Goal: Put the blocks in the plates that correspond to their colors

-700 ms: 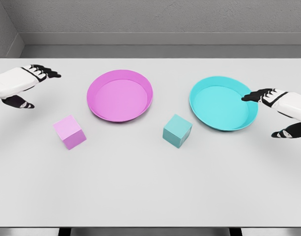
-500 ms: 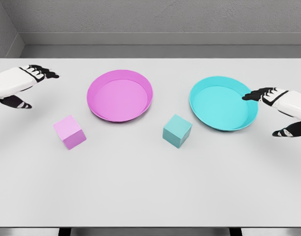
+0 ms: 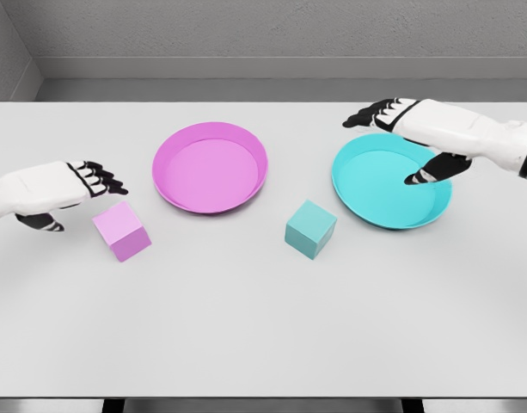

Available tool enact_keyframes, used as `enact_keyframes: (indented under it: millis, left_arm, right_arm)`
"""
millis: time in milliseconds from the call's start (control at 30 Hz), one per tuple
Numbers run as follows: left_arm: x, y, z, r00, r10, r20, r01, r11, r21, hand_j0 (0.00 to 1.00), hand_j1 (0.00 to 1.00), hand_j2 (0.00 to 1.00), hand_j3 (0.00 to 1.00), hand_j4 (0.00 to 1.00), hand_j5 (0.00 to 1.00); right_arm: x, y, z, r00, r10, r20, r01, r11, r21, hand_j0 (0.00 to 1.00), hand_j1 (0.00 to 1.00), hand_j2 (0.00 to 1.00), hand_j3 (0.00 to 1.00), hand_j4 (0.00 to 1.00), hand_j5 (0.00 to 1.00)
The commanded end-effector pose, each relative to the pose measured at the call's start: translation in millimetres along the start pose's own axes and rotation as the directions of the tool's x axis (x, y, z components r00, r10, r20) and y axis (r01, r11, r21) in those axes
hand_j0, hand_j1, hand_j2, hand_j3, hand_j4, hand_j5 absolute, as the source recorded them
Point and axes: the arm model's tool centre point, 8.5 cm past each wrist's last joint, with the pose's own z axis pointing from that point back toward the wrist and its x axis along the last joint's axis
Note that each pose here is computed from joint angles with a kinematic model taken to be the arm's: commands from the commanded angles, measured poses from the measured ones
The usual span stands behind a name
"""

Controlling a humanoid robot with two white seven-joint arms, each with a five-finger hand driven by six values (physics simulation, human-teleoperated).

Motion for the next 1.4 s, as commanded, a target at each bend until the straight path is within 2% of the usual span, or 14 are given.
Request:
enact_keyframes:
  millis: [0,100,167,333,567,767,900,1033,1200,1367]
  left_arm:
    - [10.2,5.8,-5.0,0.999,-0.016,0.031,0.015,1.000,0.014,1.00,1.00,1.00,1.00,1.00,1.00]
    - [13.8,8.8,-7.6,0.999,-0.021,0.042,0.020,1.000,0.024,1.00,1.00,1.00,1.00,1.00,1.00]
    - [14.4,10.4,-8.7,0.999,-0.026,0.044,0.025,0.999,0.025,1.00,1.00,1.00,1.00,1.00,1.00]
    - [18.1,13.5,-10.8,0.996,-0.082,0.044,0.082,0.997,0.007,1.00,1.00,1.00,1.00,1.00,1.00]
    - [31.9,7.3,-24.6,0.986,-0.144,0.080,0.147,0.989,-0.034,1.00,1.00,1.00,1.00,1.00,1.00]
    - [39.5,7.4,-32.5,0.983,-0.152,0.107,0.156,0.987,-0.034,1.00,1.00,1.00,1.00,1.00,1.00]
    - [44.8,7.9,-34.1,0.980,-0.159,0.123,0.164,0.986,-0.034,1.00,1.00,1.00,1.00,1.00,1.00]
    - [45.9,6.2,-34.4,0.979,-0.162,0.127,0.171,0.984,-0.059,1.00,1.00,1.00,1.00,1.00,1.00]
    - [45.7,4.9,-34.6,0.977,-0.172,0.125,0.182,0.981,-0.068,1.00,1.00,1.00,1.00,1.00,1.00]
    - [44.5,4.1,-34.7,0.974,-0.195,0.117,0.205,0.976,-0.079,1.00,1.00,1.00,1.00,1.00,1.00]
  right_arm:
    - [6.1,31.7,-29.6,0.999,-0.042,-0.014,0.043,0.996,0.077,1.00,1.00,1.00,1.00,1.00,1.00]
    - [9.1,30.4,-48.6,0.999,-0.035,-0.003,0.035,0.995,0.092,1.00,1.00,1.00,1.00,1.00,1.00]
    - [14.9,36.7,-58.1,0.999,-0.036,0.014,0.034,0.993,0.109,1.00,1.00,1.00,1.00,1.00,1.00]
    - [10.9,56.4,-66.8,0.998,-0.063,-0.003,0.062,0.984,0.165,1.00,1.00,1.00,1.00,1.00,1.00]
    - [24.8,79.8,-84.2,0.996,-0.085,0.027,0.076,0.971,0.225,1.00,1.00,1.00,1.00,1.00,1.00]
    - [30.6,87.4,-89.3,0.995,-0.091,0.042,0.078,0.967,0.244,1.00,1.00,1.00,1.00,1.00,1.00]
    - [22.6,97.7,-89.0,0.994,-0.105,0.017,0.097,0.958,0.269,1.00,1.00,1.00,1.00,1.00,1.00]
    - [18.2,105.5,-89.2,0.993,-0.115,0.002,0.110,0.951,0.288,1.00,1.00,1.00,1.00,1.00,1.00]
    - [21.9,112.2,-91.3,0.993,-0.118,0.011,0.109,0.946,0.306,1.00,1.00,1.00,1.00,1.00,1.00]
    - [27.3,99.1,-96.4,0.995,-0.096,0.035,0.082,0.954,0.287,1.00,1.00,1.00,1.00,1.00,1.00]
